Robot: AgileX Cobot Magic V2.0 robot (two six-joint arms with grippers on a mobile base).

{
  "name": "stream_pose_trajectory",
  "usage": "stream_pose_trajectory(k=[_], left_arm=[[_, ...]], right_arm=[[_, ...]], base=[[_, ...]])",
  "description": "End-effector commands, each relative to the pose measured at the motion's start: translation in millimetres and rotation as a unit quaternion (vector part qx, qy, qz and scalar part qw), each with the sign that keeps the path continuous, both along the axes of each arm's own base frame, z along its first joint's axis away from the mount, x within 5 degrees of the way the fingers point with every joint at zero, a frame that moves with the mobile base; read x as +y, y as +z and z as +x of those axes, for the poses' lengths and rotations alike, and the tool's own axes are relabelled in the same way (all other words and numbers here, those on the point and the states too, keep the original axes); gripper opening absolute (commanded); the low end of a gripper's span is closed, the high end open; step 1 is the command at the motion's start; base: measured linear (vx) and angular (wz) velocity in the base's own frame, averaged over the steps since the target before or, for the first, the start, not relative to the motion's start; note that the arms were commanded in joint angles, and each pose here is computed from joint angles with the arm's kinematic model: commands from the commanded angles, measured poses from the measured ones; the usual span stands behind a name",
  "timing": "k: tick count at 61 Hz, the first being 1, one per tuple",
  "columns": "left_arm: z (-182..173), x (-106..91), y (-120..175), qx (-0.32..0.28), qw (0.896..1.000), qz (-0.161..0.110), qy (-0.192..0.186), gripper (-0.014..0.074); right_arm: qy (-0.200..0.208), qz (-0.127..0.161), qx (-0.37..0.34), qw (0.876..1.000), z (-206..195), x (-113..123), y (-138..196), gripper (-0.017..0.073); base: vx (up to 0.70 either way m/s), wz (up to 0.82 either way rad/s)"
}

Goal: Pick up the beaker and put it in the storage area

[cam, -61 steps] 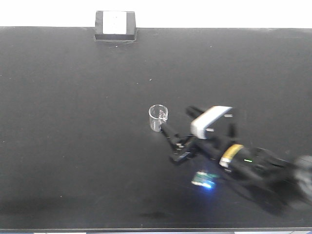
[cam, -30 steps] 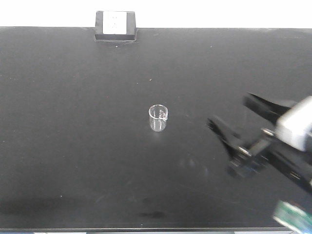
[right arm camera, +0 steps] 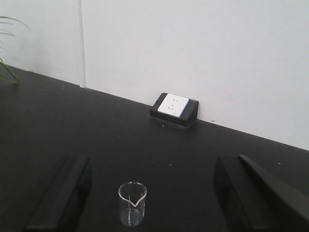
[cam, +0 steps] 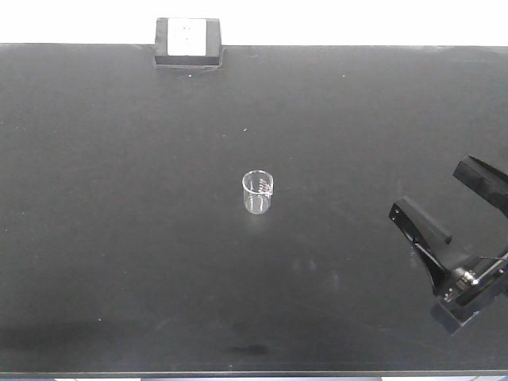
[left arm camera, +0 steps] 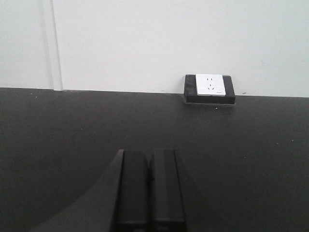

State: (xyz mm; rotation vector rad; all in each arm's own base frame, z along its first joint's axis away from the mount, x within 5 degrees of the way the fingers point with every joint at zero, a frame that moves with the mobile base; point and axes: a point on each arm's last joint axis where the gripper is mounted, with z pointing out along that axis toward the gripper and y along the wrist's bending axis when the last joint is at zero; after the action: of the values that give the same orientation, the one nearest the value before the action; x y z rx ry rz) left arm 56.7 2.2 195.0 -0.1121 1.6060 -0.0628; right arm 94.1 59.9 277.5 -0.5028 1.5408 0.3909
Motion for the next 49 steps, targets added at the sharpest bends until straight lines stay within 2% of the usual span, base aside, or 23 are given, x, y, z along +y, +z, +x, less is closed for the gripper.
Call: stream_pose_trajectory(k=[1, 4, 11, 17, 21, 37, 49], left_arm=[[0, -1.5, 1, -0.041, 0.999, -0.005, -0.010, -0.0008], [0, -1.5, 1, -0.041, 0.999, -0.005, -0.010, -0.0008], [0, -1.5, 1, -0.041, 0.999, -0.005, -0.010, -0.0008], [0, -1.5, 1, -0.041, 0.999, -0.005, -0.010, -0.0008], [0, -1.5, 1, -0.041, 0.999, -0.005, -0.010, -0.0008], [0, -1.5, 1, -0.041, 0.999, -0.005, -0.010, -0.0008], [0, -1.5, 1, -0.041, 0.999, -0.005, -0.010, -0.0008]], right_arm=[[-0.008, -0.009, -0.075, 0.997, -1, -3, 18, 0.0560], [-0.033, -0.012, -0.086, 0.996, -1, -9, 20, 0.0554], [-0.124, 0.011, -0.109, 0.986, -6, -30, 27, 0.0538], [-0.169, 0.014, -0.128, 0.977, -16, -41, 27, 0.0522], [-0.194, 0.014, -0.135, 0.972, -23, -47, 14, 0.0500], [-0.253, 0.005, -0.114, 0.961, -40, -57, -52, 0.0367], [-0.275, 0.006, -0.064, 0.959, -38, -59, -75, 0.0264]], base=[[0.00, 0.00], [0.00, 0.00], [0.00, 0.00], [0.00, 0.00], [0.00, 0.00], [0.00, 0.00], [0.00, 0.00]])
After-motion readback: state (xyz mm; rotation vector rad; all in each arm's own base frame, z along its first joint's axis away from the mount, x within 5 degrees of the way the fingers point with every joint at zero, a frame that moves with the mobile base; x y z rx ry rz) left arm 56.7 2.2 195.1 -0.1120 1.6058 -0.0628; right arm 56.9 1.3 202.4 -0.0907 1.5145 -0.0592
